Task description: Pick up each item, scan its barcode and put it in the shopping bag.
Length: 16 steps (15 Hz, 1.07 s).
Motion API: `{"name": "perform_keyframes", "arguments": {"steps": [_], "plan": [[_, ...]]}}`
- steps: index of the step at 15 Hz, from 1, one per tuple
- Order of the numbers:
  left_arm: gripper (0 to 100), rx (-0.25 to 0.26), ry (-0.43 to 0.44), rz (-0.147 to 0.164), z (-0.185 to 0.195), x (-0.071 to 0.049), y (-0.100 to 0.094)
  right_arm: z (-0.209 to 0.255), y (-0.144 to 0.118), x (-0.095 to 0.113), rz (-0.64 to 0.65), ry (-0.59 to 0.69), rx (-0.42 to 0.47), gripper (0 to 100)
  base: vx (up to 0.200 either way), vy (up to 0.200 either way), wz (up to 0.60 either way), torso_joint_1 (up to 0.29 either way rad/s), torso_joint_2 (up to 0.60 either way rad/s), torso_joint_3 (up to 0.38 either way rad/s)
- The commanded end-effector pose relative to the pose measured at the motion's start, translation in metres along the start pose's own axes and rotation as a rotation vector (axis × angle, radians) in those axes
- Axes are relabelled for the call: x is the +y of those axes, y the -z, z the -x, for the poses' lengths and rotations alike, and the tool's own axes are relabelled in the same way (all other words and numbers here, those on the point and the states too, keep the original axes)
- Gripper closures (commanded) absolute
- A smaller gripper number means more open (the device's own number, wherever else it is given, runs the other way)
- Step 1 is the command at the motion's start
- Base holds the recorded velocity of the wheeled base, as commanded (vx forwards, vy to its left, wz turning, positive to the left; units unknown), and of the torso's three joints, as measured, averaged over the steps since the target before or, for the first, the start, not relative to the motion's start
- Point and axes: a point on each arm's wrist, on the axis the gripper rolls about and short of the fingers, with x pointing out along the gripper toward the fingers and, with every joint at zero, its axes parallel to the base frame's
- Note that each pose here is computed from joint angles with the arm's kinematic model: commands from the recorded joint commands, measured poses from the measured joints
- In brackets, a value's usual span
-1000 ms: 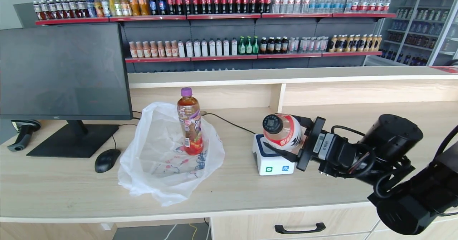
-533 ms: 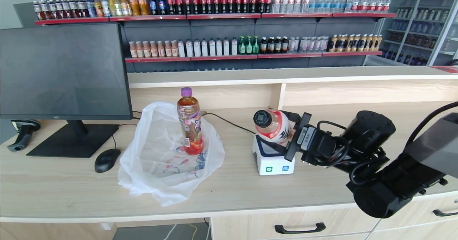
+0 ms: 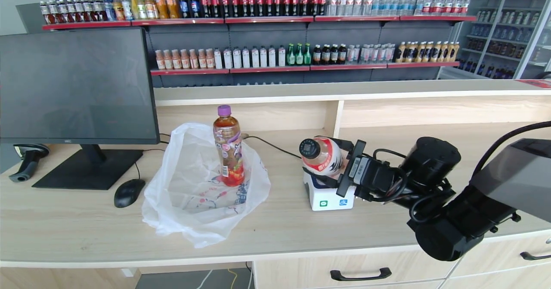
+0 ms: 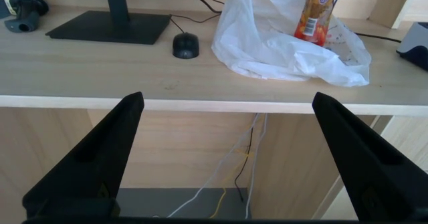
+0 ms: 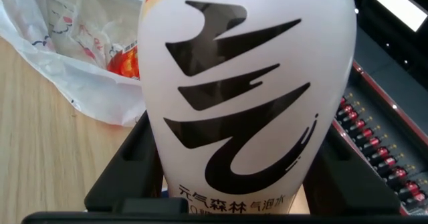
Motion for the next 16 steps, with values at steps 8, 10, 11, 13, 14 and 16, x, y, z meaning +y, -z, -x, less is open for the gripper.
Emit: {"name": "perform_keyframes", "arguments": {"steps": [8,10,11,13,14,16], "plan": [[0,0.002,-0.001,0.0,-0.0001,0.0,0.0,-0.0013,0.0021,0.001,0.002,0.0,0.001,100,0.0,0.0,0.0,0.0,0.0,0.0],[0,0.002,-0.001,0.0,-0.0001,0.0,0.0,-0.0007,0.0021,0.0006,0.003,0.001,0.002,100,0.0,0.0,0.0,0.0,0.0,0.0],[0,0.002,-0.001,0.0,-0.0001,0.0,0.0,-0.0007,0.0025,0.001,0.003,0.0,0.003,100,0.0,0.0,0.0,0.0,0.0,0.0],[0,0.002,-0.001,0.0,-0.0001,0.0,0.0,0.0008,0.003,0.0031,-0.001,-0.007,0.009,100,0.0,0.0,0.0,0.0,0.0,0.0],[0,0.002,-0.001,0.0,-0.0001,0.0,0.0,0.0005,0.0029,0.0028,0.0,-0.006,0.008,100,0.0,0.0,0.0,0.0,0.0,0.0],[0,0.002,-0.001,0.0,-0.0001,0.0,0.0,0.0006,0.0031,0.0041,0.0,-0.009,0.009,100,0.0,0.0,0.0,0.0,0.0,0.0]]}}
